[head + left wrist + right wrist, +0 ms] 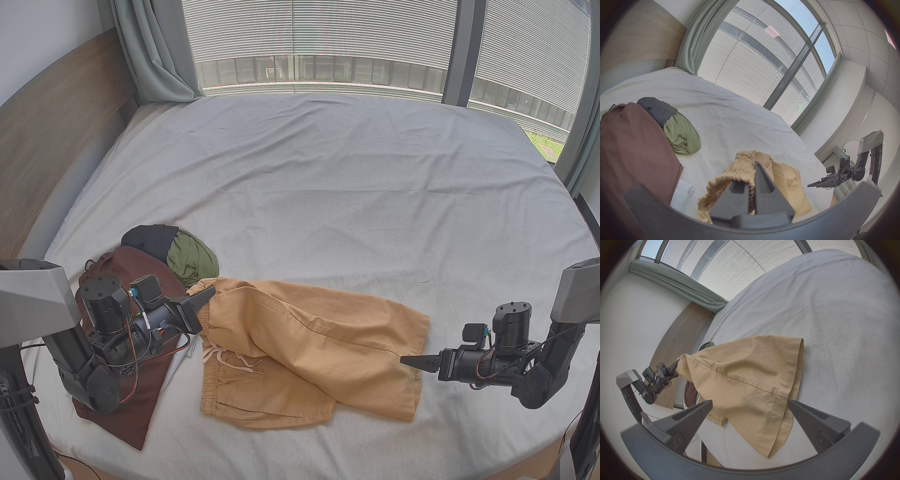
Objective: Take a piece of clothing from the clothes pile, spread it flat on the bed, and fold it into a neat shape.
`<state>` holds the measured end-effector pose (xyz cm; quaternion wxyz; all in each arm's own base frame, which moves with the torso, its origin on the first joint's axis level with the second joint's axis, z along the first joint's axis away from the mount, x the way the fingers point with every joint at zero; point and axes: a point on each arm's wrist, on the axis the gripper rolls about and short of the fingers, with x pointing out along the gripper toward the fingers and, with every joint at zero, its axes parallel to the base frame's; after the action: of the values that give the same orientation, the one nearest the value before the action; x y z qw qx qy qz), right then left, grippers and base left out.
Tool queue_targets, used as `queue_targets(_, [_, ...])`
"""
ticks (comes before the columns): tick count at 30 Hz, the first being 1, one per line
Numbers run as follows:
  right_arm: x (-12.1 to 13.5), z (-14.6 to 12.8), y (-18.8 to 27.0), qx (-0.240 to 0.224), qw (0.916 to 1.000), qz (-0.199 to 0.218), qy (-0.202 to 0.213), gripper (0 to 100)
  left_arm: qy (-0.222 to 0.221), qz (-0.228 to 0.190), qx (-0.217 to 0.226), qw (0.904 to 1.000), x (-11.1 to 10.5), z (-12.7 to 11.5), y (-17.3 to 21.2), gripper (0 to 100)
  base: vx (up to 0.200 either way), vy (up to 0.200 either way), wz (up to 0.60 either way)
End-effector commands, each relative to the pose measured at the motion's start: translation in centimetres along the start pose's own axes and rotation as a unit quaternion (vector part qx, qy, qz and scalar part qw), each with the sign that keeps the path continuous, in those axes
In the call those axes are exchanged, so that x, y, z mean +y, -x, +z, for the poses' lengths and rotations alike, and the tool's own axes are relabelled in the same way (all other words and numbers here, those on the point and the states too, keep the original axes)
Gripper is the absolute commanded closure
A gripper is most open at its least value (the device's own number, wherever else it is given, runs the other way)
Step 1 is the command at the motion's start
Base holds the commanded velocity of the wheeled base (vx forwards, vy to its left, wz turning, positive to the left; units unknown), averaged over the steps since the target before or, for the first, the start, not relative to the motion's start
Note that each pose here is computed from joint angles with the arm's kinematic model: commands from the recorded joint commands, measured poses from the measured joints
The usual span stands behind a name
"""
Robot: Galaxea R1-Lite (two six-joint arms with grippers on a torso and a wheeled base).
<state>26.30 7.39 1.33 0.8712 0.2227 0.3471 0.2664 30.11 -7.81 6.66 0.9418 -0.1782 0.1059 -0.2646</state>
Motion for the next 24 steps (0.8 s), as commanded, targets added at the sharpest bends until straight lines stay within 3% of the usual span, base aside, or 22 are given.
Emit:
queue_targets(1, [-1.0,-1.0,-0.9,0.016,0.9998,-0.010,-0.010,0,0.000,0.000,-0.001,1.0000,0.0,0.0,0.0,100,0.000,0.000,0.00])
queue_targets(14, [-2.2,-2.2,-2.8,0.004,0.9998,-0.015,-0.011,0,-0.001,0.000,-0.001,1.0000,0.0,0.0,0.0,100,0.000,0.000,0.00])
queue_targets(19, [-2.2,-3.3,-4.2,-0.005,1.0000,0.005,-0.006,0,0.001,0.000,0.001,1.0000,0.0,-0.1,0.0,100,0.000,0.000,0.00])
queue_targets(24, [-2.1,-3.8,-5.1,0.002,0.9998,0.001,-0.021,0,0.000,0.000,0.000,1.0000,0.0,0.0,0.0,100,0.000,0.000,0.00])
